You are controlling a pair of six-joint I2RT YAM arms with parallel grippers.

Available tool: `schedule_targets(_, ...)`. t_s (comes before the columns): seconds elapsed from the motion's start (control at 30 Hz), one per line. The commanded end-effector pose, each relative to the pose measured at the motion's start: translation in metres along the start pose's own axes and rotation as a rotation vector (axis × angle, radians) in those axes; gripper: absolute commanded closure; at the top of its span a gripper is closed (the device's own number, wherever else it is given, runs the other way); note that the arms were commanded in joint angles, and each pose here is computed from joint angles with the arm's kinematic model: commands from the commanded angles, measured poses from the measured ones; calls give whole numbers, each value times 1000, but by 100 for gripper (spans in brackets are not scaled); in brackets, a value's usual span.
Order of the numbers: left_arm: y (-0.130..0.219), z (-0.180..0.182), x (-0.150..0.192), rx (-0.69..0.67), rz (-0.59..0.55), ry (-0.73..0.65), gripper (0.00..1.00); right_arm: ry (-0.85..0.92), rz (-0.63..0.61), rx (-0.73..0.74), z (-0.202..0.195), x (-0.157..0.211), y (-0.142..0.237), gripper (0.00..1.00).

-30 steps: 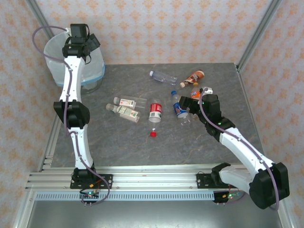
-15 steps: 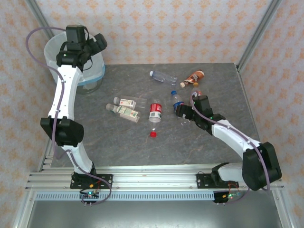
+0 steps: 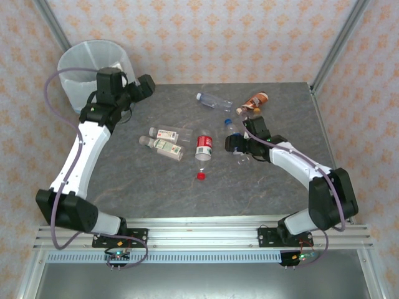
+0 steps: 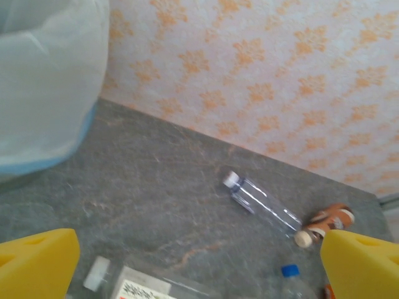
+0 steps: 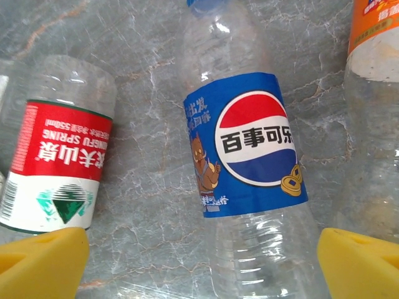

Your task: Put the plastic bottles in the bin

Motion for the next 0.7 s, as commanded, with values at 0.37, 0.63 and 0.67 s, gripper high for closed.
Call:
schedule_targets(0.37,38,23,43,43,-56,-6,0,54,235,174,-26,27,-28,7)
schedule_targets(0.63,40,38,61,11,-37,-15,0,60,239,194,-29,27,-49,14)
schedule_targets(0.67,40,40,63,3,-32,-15,0,73,245,188,-28,28,-52,16)
Point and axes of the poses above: each hand's point on the last joint's axis, 136 mm out from that joint toward the fingers, its own y axis back along the fingers, its own z axis along the line the jaws close on, x = y × z, the point moved 1 cm from there along y, back along the fingers, and after that the axes turned 2 degrees about y, right-handed, at the moved point
